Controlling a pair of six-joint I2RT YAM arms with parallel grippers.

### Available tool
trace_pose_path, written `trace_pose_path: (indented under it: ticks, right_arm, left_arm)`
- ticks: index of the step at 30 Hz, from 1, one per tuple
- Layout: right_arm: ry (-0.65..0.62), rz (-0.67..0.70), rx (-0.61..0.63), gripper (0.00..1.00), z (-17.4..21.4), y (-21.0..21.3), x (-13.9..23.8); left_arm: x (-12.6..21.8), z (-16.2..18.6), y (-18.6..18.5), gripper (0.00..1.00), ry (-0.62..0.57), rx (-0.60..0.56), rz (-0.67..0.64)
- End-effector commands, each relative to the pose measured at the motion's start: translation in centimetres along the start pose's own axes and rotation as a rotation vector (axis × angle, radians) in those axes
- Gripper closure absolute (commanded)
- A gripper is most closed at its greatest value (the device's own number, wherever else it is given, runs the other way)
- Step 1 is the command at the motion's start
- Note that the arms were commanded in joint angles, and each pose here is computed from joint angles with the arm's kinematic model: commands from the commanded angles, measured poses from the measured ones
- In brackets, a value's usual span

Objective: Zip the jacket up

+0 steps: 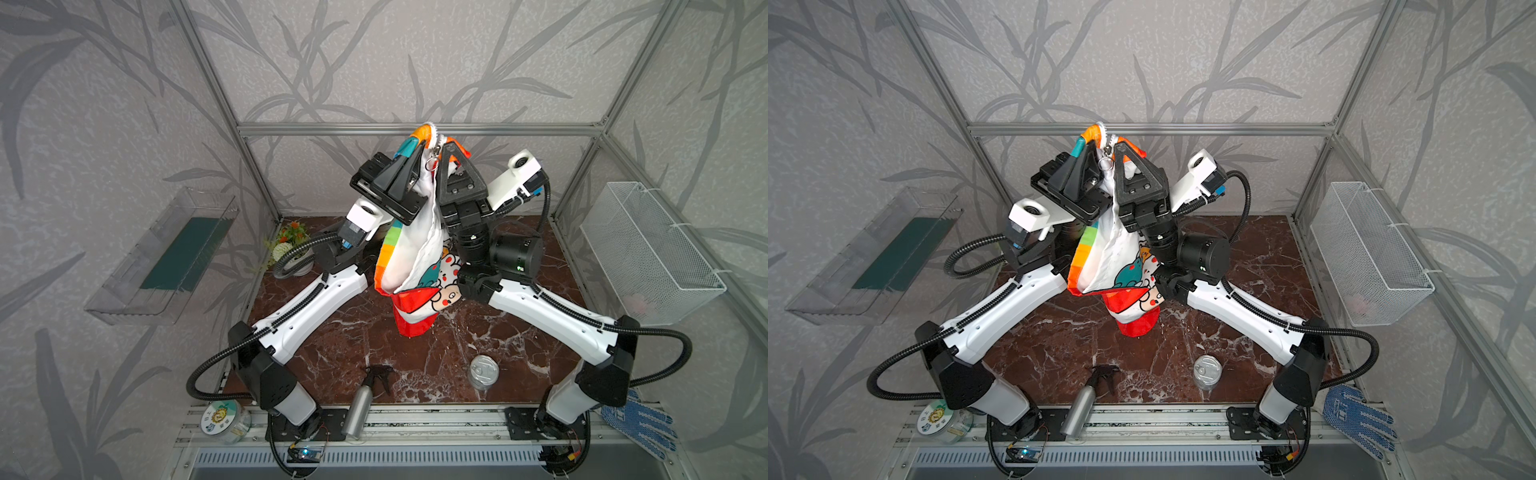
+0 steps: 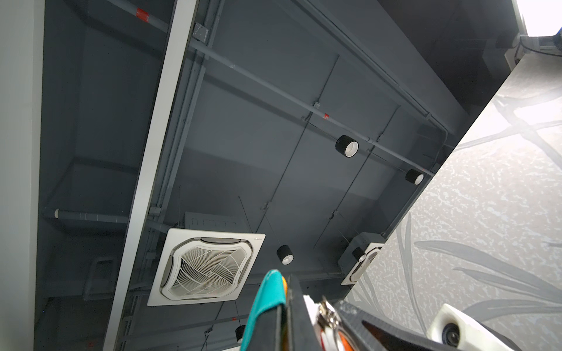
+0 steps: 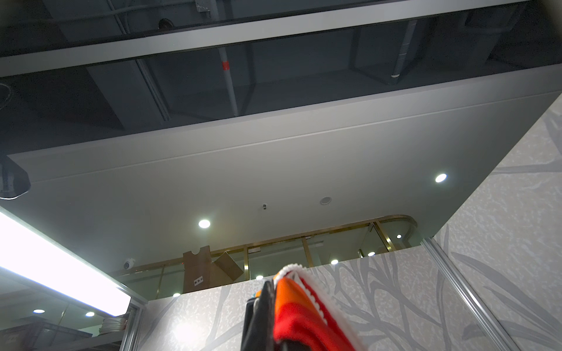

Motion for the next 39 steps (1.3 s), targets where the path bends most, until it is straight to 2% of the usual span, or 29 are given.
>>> trace_pose_path:
  ticks: [1,24,39]
  right_arm:
    - [-0.058,-0.051,0.015,1.0,-2.1,2.1,-0.7]
    - [-0.054,-0.042,0.026,1.0,-2.3,2.4,-0.2]
    - [-0.071,0.001,0.076,1.0,-2.8,2.3,0.6]
  left_arm:
    - [-0.1,-1.6,0.3,1.0,-0.041,-0.03,-0.004]
    - [0.1,-1.5,0.5,1.0,-0.025,-0.034,-0.019]
    - [-0.3,-1.6,0.0,1.0,-0.049,-0.132,0.016]
Point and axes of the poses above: each gripper's point midway between its finger pads, its own x axis back along the fingers, its own y axis along the line the jaws close on, z = x × y, the point moved 1 cm from there along x, back along the fingers, and after that the axes turned 2 degrees about -x, right-handed, at the moved point
